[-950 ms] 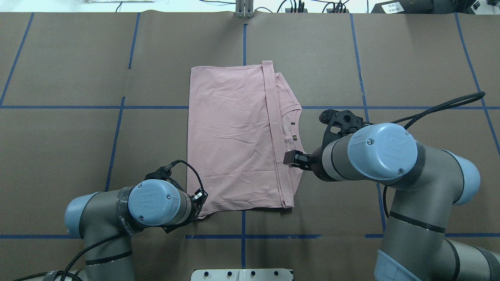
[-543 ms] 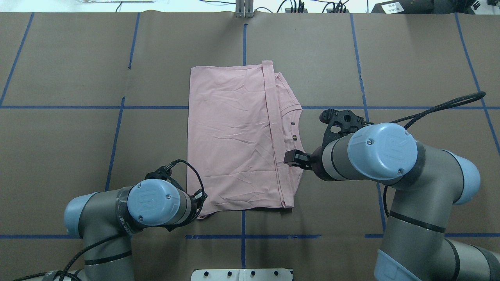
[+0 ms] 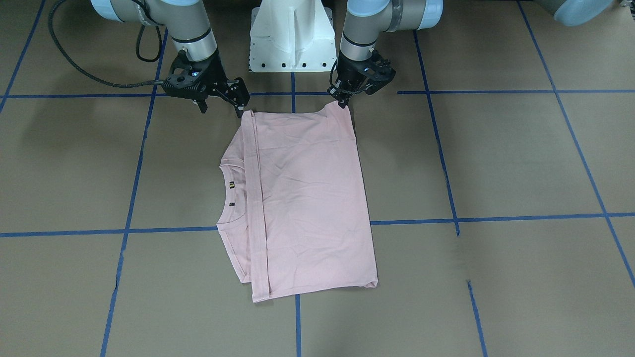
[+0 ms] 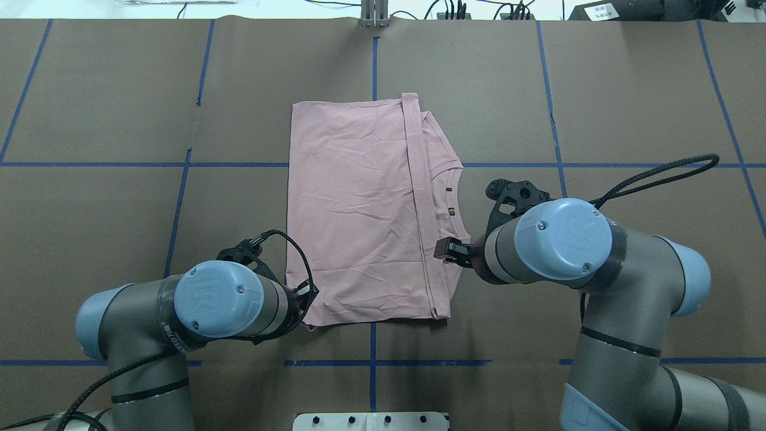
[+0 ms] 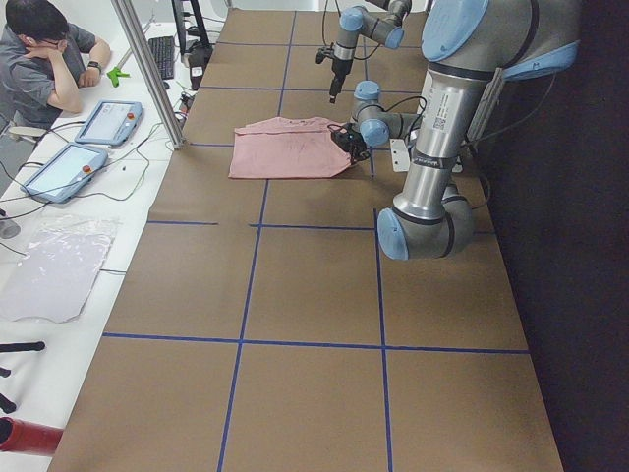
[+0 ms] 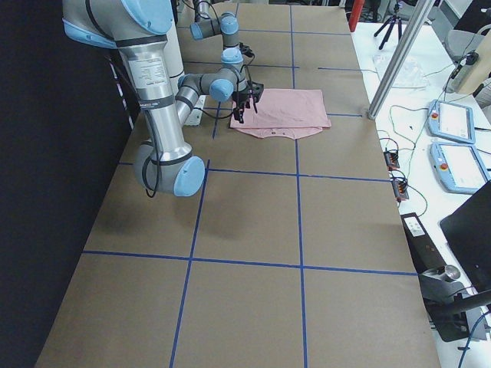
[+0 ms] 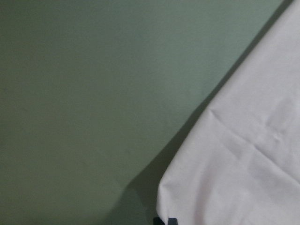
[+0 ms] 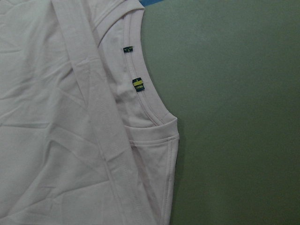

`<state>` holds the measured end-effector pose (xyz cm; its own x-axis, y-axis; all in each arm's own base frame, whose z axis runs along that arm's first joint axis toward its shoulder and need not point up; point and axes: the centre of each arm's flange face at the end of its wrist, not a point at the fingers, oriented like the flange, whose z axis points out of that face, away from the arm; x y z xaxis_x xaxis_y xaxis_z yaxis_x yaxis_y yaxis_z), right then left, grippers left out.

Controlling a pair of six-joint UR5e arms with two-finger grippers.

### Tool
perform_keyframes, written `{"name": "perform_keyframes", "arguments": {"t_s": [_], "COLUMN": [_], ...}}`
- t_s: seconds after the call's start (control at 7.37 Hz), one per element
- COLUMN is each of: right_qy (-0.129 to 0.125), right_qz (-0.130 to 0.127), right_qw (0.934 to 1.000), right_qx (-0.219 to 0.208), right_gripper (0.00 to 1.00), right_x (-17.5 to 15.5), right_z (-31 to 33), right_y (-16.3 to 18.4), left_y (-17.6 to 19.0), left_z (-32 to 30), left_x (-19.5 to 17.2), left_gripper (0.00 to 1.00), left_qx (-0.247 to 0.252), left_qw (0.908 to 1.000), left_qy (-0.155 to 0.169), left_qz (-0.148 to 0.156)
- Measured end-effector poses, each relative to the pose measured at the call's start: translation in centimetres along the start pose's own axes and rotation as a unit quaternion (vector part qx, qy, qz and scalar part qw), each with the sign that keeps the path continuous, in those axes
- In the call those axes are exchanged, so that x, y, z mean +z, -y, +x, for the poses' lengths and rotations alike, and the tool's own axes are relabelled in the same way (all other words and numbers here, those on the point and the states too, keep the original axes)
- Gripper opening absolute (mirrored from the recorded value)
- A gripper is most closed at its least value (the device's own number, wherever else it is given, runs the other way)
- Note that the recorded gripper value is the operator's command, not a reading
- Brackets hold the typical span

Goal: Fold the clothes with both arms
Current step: 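Move the right gripper to the near edge beside the left gripper and grasp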

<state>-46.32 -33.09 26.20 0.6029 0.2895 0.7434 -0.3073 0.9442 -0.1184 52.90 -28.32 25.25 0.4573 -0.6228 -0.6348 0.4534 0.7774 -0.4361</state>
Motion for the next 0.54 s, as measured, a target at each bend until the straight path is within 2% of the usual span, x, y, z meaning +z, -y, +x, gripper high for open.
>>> {"name": "perform_keyframes", "arguments": {"t_s": [0.27, 0.54], "right_qy": [-0.017, -0.032], "right_qz": [-0.013, -0.014], "right_qw": [0.9989, 0.9967], "right_qx": [0.042, 0.073], "right_gripper": [1.0, 1.0], "right_x": [2.9, 5.6], "right_z": [-1.9, -4.0], "right_y": [-2.0, -3.0], "left_y": [0.2, 0.6], "left_z": [0.1, 0.2], "left_x": [-0.4, -0.6], "left_gripper": [0.0, 0.0], "left_qx": [0.008, 0.007], "left_qw": [1.0, 1.0], "left_qy": [-0.001, -0.003], "left_qz": [0.003, 0.005]}}
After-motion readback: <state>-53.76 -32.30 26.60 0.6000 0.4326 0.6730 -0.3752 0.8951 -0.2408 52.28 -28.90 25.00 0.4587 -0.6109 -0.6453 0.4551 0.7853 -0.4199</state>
